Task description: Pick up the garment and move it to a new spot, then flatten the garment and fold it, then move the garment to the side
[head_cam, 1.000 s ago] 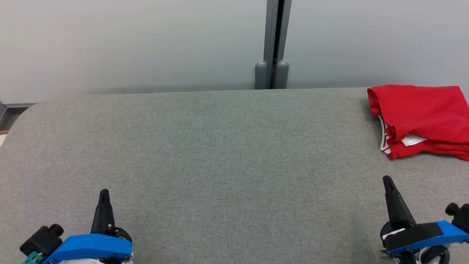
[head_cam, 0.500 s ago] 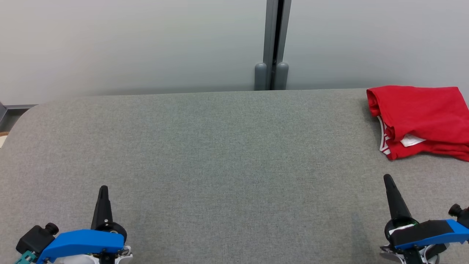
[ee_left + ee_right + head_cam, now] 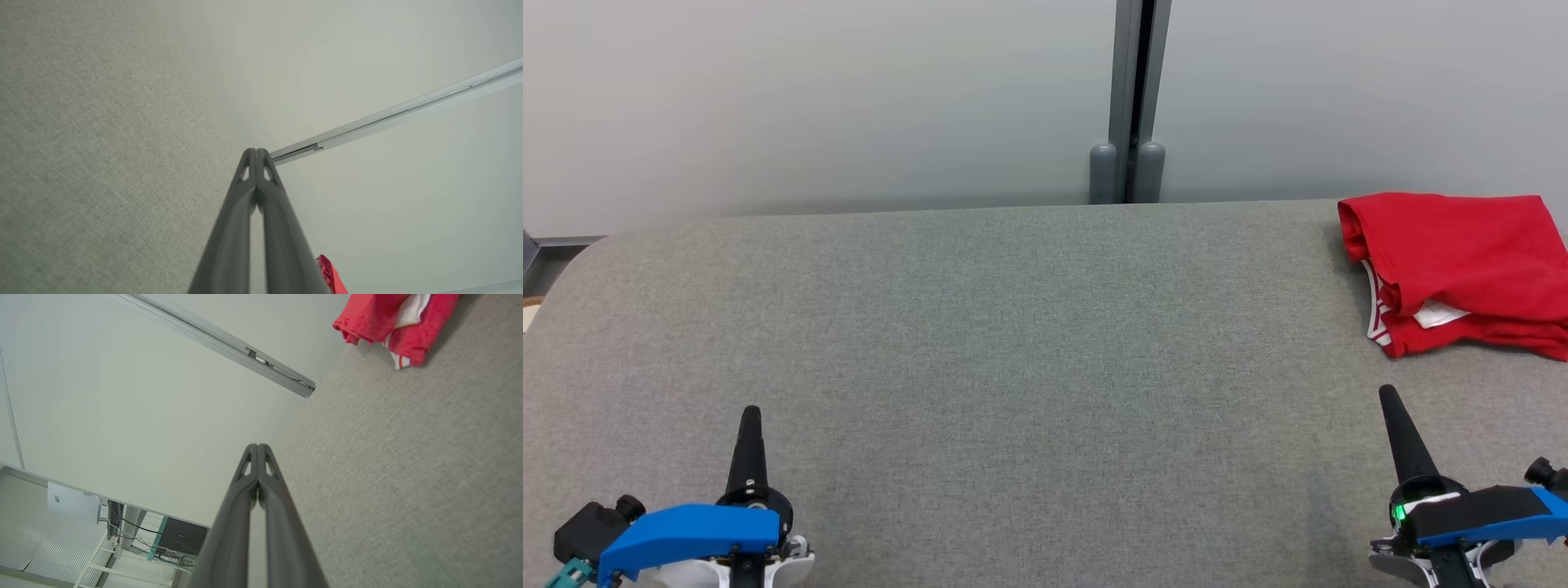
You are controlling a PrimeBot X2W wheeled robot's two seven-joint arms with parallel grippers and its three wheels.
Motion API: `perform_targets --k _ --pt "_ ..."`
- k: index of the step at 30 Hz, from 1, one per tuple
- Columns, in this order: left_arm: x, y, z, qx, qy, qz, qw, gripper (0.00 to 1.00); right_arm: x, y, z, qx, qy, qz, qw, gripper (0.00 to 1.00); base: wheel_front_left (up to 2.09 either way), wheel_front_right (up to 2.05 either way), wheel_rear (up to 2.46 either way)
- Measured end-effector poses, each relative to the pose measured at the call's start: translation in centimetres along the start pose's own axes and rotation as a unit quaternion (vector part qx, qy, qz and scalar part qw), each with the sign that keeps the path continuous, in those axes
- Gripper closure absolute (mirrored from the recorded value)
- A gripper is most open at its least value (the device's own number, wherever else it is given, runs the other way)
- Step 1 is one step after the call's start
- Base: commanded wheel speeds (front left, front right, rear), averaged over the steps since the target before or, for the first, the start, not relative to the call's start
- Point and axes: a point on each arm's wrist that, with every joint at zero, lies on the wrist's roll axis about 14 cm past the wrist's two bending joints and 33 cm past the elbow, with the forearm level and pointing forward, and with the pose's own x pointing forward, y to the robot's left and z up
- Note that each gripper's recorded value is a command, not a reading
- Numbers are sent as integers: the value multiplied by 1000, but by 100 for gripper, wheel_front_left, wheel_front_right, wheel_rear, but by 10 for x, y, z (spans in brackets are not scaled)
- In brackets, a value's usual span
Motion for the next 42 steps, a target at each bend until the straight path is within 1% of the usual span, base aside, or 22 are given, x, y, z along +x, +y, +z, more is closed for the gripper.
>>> perform_targets --k 19,42 --pt "3 -9 4 -88 3 -16 996 100 3 3 3 92 -4 6 996 100 0 0 0" --pt "6 -20 10 -176 6 -38 984 100 4 5 6 184 -8 14 983 100 0 0 0"
